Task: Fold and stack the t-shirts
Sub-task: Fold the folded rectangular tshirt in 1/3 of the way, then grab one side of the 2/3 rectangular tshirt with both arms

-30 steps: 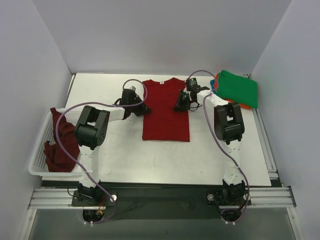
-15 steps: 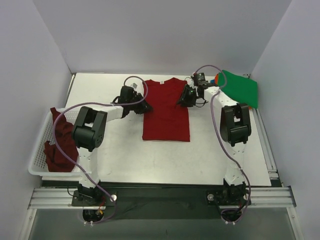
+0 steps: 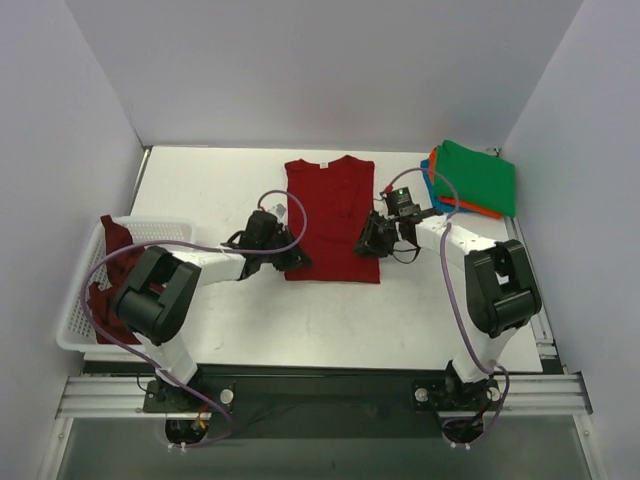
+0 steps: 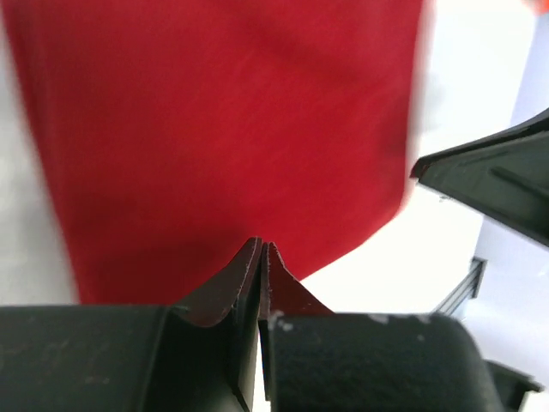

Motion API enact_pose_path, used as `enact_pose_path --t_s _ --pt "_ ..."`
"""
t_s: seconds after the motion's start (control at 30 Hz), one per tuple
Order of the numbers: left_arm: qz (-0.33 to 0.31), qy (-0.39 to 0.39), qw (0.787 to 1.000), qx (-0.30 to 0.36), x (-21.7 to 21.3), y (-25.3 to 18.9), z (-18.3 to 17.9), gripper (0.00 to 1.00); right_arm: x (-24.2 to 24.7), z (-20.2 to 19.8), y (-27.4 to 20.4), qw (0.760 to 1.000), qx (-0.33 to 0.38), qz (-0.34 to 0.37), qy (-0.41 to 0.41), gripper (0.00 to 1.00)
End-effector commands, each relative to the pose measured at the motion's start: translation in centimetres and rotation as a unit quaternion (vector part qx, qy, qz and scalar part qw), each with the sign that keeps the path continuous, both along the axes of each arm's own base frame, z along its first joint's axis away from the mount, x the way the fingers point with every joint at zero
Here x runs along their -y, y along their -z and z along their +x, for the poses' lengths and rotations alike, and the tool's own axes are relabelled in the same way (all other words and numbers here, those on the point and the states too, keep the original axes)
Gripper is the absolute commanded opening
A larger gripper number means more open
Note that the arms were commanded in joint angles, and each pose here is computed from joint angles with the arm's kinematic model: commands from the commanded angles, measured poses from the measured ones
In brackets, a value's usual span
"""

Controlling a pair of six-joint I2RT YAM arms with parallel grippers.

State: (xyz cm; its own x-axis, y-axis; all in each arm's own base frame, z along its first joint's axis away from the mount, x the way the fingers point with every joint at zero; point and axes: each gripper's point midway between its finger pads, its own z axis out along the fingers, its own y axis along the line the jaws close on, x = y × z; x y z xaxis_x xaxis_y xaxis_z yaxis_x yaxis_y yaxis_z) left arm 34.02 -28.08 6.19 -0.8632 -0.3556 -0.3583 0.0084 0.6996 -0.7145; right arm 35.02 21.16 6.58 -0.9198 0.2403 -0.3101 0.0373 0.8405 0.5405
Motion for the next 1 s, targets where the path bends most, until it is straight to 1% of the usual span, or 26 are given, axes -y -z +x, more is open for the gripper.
enact_pose_path --t_s 0.0,0.1,0.23,0.57,0.67,0.73,0.77,0.87,0.9,0.93,0.97 --pt "-0.002 -0.017 1.000 0.003 -0.8 2.0 -0.6 0.10 1.1 -1.6 2.6 1.000 -0.022 -0.006 0.017 0.26" --pt "0.008 -0.021 1.000 -0.021 -1.7 4.3 -2.3 0.08 2.3 -3.1 4.3 0.998 -0.045 -0.022 0.027 0.26" --pt "0.008 -0.025 0.999 -0.027 -2.4 4.9 -3.5 0.08 4.7 -5.2 6.5 0.995 -0.073 -0.044 0.052 0.25" --pt "0.016 -0.030 0.999 -0.016 -3.3 3.7 -3.5 0.08 5.5 -6.0 5.7 0.996 -0.062 -0.040 0.054 0.25" --pt "0.007 -0.028 1.000 -0.009 -3.3 2.7 -3.4 0.08 5.4 -6.0 5.1 0.996 -0.054 -0.035 0.055 0.25" --pt "0.006 -0.029 1.000 -0.003 -3.3 1.9 -3.2 0.10 5.4 -5.9 4.2 0.997 -0.044 -0.033 0.055 0.25" --pt "0.000 -0.029 1.000 0.007 -3.2 1.0 -3.1 0.12 5.5 -5.8 3.9 0.997 -0.039 -0.034 0.055 0.25" --pt "-0.002 -0.030 0.999 0.025 -3.2 -1.0 -2.7 0.15 5.9 -5.7 2.6 0.997 -0.024 -0.036 0.064 0.26" --pt "0.004 -0.031 0.999 0.021 -3.4 -1.2 -2.8 0.20 6.0 -5.7 1.9 0.997 -0.015 -0.035 0.066 0.28" --pt "0.003 -0.032 0.999 0.035 -3.6 -2.3 -2.8 0.21 6.1 -5.7 1.5 0.997 -0.009 -0.036 0.069 0.30" --pt "0.013 -0.039 0.999 0.031 -4.0 -2.3 -2.9 0.24 6.3 -5.6 0.7 0.997 0.002 -0.035 0.072 0.32"
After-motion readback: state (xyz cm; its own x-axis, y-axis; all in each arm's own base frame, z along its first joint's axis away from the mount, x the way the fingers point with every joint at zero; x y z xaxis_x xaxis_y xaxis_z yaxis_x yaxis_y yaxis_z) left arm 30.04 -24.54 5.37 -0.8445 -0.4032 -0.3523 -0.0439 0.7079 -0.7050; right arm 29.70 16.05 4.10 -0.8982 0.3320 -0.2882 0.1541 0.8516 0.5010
